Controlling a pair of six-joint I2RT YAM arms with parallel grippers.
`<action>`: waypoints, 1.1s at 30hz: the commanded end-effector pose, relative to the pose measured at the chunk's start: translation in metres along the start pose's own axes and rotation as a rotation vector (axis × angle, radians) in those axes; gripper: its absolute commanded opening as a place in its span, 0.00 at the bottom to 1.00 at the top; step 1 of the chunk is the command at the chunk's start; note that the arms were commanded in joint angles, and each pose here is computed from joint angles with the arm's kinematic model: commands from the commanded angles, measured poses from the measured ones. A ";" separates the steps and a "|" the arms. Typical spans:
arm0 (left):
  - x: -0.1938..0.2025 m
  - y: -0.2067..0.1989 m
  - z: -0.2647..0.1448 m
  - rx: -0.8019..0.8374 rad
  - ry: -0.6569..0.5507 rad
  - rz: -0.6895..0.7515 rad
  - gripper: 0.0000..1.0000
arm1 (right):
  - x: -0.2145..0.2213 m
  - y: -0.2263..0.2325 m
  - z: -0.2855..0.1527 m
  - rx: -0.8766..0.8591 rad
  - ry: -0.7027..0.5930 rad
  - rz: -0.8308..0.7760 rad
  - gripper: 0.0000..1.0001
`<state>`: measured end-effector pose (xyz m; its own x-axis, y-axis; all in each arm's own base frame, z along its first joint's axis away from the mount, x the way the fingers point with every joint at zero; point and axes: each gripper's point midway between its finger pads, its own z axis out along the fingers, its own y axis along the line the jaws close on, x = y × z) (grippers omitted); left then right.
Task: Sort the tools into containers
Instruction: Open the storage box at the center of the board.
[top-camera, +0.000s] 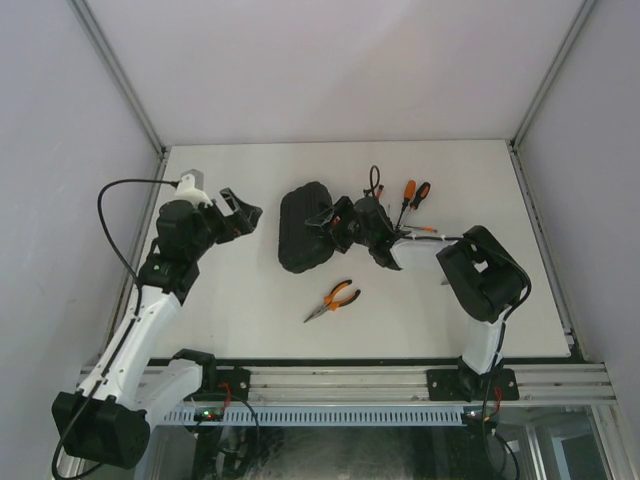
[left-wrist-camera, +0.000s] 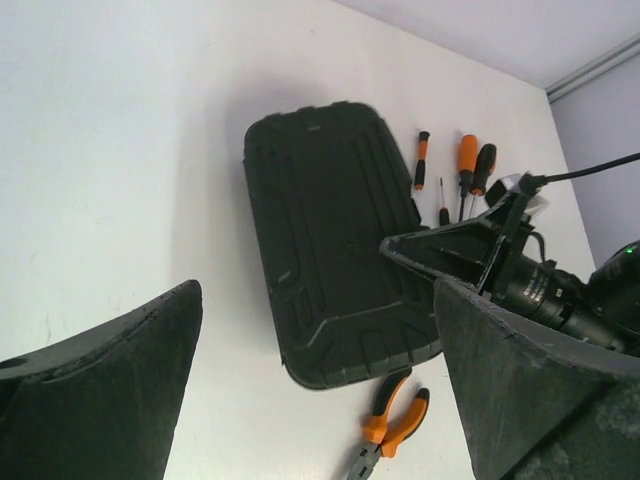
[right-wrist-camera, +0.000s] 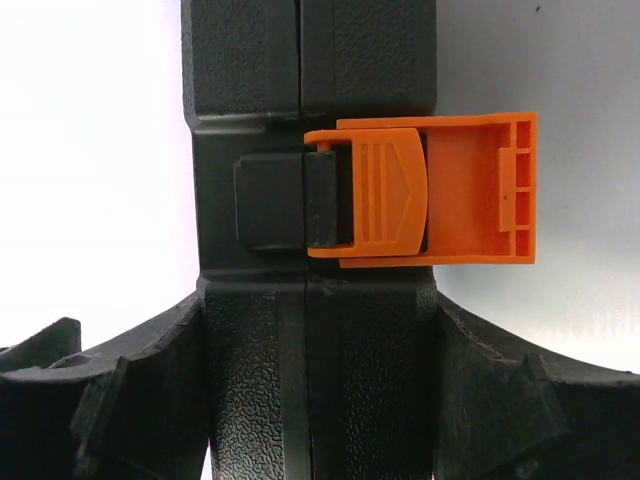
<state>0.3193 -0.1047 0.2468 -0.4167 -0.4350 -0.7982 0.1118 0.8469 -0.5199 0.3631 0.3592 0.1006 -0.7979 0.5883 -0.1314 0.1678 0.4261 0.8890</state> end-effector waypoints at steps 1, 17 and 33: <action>0.011 0.015 0.002 -0.049 0.011 -0.025 1.00 | -0.019 0.028 0.004 -0.054 -0.142 -0.120 0.10; 0.041 0.032 0.005 -0.082 0.086 -0.062 1.00 | 0.011 -0.017 0.014 0.032 -0.100 -0.137 0.63; 0.055 0.034 0.012 -0.067 0.122 -0.089 1.00 | 0.014 -0.041 0.001 0.107 -0.056 -0.143 0.88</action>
<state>0.3074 -0.1001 0.1836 -0.5324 -0.4542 -0.7143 -0.0014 0.8443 -0.5358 0.3467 0.3566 0.0509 -0.7836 0.5642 -0.2601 0.1387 0.5669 0.8120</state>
